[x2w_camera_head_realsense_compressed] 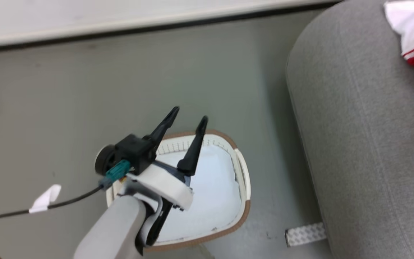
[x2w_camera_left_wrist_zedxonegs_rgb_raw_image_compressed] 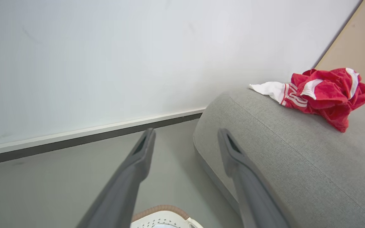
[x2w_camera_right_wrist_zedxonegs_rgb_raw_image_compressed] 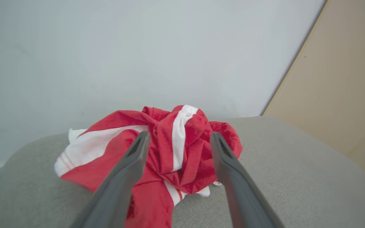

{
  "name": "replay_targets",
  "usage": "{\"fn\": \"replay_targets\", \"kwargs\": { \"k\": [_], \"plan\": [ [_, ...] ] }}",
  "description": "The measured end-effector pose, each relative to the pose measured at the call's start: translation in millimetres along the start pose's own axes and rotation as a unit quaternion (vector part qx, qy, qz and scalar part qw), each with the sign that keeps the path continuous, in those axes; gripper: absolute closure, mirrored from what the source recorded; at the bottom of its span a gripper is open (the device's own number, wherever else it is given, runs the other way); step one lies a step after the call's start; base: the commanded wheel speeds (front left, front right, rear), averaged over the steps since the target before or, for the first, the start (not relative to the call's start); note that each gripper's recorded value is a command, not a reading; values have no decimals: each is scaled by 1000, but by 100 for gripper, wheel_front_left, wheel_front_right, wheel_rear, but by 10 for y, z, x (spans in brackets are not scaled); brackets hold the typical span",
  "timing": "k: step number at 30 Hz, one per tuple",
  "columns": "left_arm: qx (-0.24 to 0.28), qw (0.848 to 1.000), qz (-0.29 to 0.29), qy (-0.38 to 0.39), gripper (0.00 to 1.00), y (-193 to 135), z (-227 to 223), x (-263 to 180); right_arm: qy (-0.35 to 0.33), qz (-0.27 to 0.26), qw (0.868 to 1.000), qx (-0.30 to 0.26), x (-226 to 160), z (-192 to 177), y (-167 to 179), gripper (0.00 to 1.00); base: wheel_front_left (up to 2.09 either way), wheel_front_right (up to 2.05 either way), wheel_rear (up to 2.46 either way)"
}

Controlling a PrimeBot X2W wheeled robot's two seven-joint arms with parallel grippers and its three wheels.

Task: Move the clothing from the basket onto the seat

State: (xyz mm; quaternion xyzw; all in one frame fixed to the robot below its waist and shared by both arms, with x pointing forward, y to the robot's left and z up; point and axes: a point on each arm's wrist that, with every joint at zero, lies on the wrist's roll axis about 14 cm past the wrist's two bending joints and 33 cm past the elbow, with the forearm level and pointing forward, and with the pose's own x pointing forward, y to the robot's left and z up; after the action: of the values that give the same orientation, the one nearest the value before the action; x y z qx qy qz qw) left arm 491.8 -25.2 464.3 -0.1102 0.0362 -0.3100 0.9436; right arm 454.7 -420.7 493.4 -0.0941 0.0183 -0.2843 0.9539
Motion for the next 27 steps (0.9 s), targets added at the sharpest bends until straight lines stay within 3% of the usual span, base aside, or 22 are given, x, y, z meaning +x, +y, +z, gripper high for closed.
{"fn": "replay_targets", "kwargs": {
  "k": [8, 16, 27],
  "plan": [
    [27, 995, 88, -25, 0, 224, 270, -501, -51, 89, 994, 31, -536, 354, 437, 0, 0, 0, 0],
    [53, 981, 186, -31, 0, 500, 376, -1185, -82, 172, 980, 50, -1077, 587, 837, 0, 0, 0, 0],
    [62, 956, 276, -73, 0, 656, 582, -1929, -59, 248, 962, 103, -1716, 457, 1132, 0, 0, 0, 0]
  ]
}}
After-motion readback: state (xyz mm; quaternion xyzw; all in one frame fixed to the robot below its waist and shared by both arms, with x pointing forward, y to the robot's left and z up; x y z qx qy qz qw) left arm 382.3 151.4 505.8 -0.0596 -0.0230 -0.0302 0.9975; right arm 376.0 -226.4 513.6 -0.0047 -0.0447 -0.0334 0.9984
